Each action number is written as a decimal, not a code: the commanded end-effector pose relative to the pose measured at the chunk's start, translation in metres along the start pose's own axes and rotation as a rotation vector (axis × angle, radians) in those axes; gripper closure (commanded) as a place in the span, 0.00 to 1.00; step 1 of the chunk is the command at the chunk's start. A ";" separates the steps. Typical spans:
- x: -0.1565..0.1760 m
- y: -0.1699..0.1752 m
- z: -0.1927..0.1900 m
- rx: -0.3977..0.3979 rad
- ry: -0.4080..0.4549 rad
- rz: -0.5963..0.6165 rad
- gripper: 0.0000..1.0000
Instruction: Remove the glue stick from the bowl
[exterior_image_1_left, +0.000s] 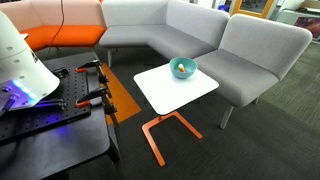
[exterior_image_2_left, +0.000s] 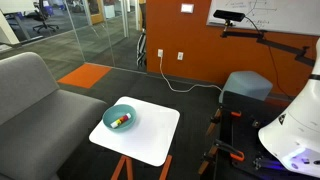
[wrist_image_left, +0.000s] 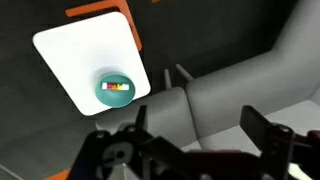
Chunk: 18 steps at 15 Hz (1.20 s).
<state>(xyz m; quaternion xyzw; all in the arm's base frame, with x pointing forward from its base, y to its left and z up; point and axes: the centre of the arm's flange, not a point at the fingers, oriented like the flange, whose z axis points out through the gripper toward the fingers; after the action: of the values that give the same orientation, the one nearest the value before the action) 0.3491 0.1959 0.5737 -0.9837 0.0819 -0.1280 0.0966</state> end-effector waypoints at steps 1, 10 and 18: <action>0.000 0.000 0.000 0.000 0.000 0.000 0.00; 0.078 0.038 0.072 -0.131 0.143 0.271 0.00; 0.160 0.100 0.245 -0.308 0.167 0.698 0.00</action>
<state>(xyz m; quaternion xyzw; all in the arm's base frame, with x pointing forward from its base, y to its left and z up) 0.5142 0.1001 0.3877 -0.9143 0.3720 -0.1604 -0.0049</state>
